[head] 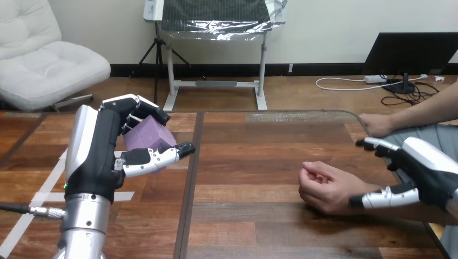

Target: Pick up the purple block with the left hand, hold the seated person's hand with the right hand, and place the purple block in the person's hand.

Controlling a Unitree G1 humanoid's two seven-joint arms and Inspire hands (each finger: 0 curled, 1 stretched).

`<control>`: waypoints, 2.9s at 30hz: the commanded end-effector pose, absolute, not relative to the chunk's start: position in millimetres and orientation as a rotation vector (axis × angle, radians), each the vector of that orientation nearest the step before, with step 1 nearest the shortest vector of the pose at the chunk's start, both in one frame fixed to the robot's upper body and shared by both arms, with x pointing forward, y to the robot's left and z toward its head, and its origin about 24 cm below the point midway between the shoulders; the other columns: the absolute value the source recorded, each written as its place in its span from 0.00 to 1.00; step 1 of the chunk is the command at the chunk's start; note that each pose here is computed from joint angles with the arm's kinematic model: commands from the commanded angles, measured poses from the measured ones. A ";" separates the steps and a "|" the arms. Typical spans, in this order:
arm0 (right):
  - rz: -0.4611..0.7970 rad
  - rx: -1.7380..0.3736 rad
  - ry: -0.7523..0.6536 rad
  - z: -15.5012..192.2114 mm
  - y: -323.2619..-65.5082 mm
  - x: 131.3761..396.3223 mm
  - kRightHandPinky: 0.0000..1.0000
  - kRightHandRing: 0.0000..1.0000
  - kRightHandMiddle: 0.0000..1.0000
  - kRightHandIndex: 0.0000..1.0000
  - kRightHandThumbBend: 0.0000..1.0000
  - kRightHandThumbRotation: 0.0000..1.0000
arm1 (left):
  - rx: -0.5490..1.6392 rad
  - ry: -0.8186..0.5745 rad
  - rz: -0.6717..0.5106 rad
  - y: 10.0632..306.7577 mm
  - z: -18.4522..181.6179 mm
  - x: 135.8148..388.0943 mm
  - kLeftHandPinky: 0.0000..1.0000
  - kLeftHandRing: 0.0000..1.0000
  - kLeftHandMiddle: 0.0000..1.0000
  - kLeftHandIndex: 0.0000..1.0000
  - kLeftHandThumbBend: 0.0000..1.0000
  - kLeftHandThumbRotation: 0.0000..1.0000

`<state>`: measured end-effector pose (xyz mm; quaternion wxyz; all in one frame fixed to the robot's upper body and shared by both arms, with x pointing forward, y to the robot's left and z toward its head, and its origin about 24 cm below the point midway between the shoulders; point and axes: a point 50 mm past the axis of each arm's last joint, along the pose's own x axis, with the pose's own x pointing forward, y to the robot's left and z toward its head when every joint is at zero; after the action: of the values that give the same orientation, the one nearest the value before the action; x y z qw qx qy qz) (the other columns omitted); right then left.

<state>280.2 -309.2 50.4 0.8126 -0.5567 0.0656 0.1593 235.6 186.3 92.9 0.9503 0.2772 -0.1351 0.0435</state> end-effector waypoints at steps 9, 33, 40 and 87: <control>0.308 -1.377 0.124 78.7 -324.2 293.8 0.87 0.87 0.88 0.88 1.00 0.44 | 0.540 -0.387 0.111 185.1 116.2 238.0 0.34 0.38 0.41 0.41 0.74 0.00; 0.386 -1.479 0.248 67.0 -328.4 293.1 0.82 0.84 0.85 0.85 1.00 0.31 | 0.538 -0.397 0.116 188.0 120.5 237.1 0.32 0.38 0.41 0.41 0.73 0.00; 0.400 -1.490 0.267 64.6 -328.3 292.4 0.81 0.83 0.84 0.84 1.00 0.26 | 0.545 -0.402 0.119 188.9 122.7 236.5 0.32 0.37 0.41 0.41 0.72 0.00; 0.495 -1.562 0.457 37.1 -325.1 292.2 0.53 0.66 0.72 0.72 0.85 0.24 | 0.519 -0.418 0.173 191.7 126.4 236.1 0.34 0.37 0.40 0.40 0.74 0.00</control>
<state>299.2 -308.7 46.0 0.6678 -0.6939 0.1456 0.2265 233.6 191.7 103.1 0.9517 0.2590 -0.1514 0.0649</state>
